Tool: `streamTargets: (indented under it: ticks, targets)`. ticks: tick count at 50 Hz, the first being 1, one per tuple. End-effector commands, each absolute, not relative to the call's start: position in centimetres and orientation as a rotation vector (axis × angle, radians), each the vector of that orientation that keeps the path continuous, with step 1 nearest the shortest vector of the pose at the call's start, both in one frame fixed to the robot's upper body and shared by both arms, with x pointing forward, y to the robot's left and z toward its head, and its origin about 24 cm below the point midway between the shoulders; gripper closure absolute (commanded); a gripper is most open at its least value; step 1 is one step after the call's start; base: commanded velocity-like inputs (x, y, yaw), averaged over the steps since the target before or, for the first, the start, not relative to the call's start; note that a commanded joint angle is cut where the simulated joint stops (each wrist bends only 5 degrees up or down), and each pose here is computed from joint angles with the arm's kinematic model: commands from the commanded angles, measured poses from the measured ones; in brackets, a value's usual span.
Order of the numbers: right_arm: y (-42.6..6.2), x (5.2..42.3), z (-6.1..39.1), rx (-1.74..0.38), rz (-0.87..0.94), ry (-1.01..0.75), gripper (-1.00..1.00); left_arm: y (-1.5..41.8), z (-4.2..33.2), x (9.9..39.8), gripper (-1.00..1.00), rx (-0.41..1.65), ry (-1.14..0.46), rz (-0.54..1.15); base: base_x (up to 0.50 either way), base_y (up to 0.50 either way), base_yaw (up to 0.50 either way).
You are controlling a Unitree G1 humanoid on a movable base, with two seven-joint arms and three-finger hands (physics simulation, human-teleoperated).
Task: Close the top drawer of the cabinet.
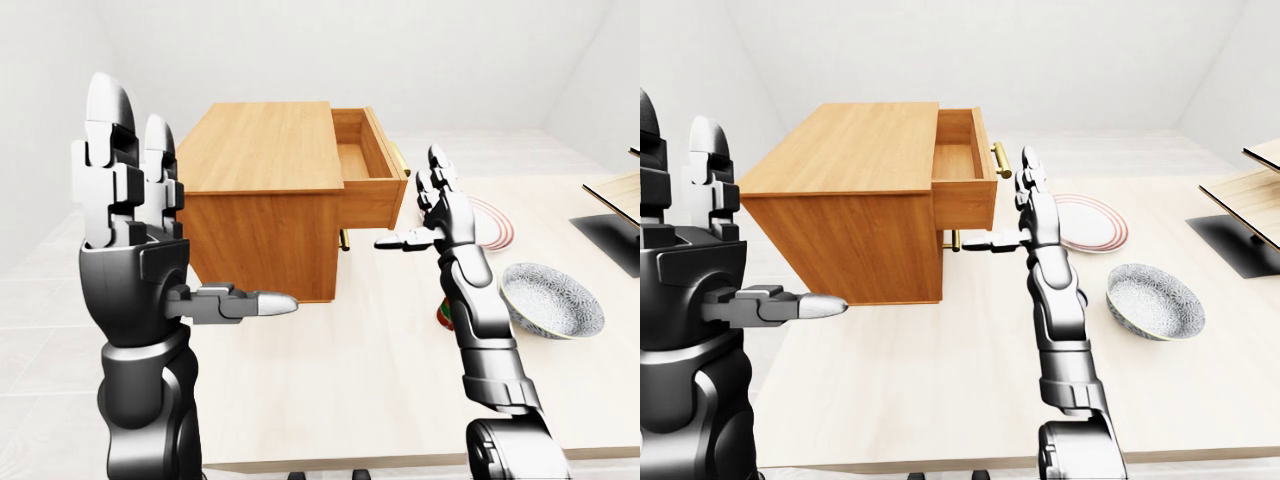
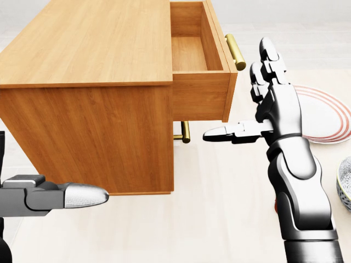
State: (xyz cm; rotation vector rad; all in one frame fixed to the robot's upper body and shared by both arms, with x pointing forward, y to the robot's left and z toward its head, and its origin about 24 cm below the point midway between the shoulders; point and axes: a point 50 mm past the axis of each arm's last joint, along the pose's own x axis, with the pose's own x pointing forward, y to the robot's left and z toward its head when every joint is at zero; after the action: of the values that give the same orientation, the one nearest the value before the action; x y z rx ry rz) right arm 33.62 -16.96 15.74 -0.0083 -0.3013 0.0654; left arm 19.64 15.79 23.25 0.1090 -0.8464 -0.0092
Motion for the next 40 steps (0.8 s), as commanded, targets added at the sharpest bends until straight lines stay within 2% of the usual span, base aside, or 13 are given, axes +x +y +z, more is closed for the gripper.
streamTargets:
  ticks: [1, 13, 19, 22, 33, 40]
  targets:
    - [-16.7, 35.1, 14.7, -0.019, 0.082, -0.223, -1.0, 16.1, 23.1, 19.6, -1.0, 0.102, -0.839, 0.004, 0.0, 0.0, 0.0]
    - [-15.6, 36.9, 12.7, -0.006, 0.108, -0.095, -1.0, 16.1, 23.2, 19.5, -1.0, 0.102, -0.843, 0.005, 0.0, 0.0, 0.0]
    - [-15.4, 37.1, 12.5, -0.007, 0.115, -0.079, -1.0, 16.1, 23.2, 19.6, -1.0, 0.102, -0.842, 0.004, 0.01, 0.0, 0.01]
    - [-14.9, 37.3, 13.8, -0.019, 0.132, -0.122, -1.0, 16.0, 23.1, 19.6, -1.0, 0.103, -0.839, 0.003, 0.01, 0.0, 0.01]
    - [-14.3, 38.5, 12.8, -0.021, 0.158, -0.036, -1.0, 16.0, 23.1, 19.6, -1.0, 0.101, -0.841, -0.002, 0.01, 0.0, 0.01]
    - [-13.5, 38.8, 13.1, -0.026, 0.185, -0.045, -1.0, 16.0, 23.2, 19.5, -1.0, 0.101, -0.842, -0.001, 0.0, 0.0, 0.01]
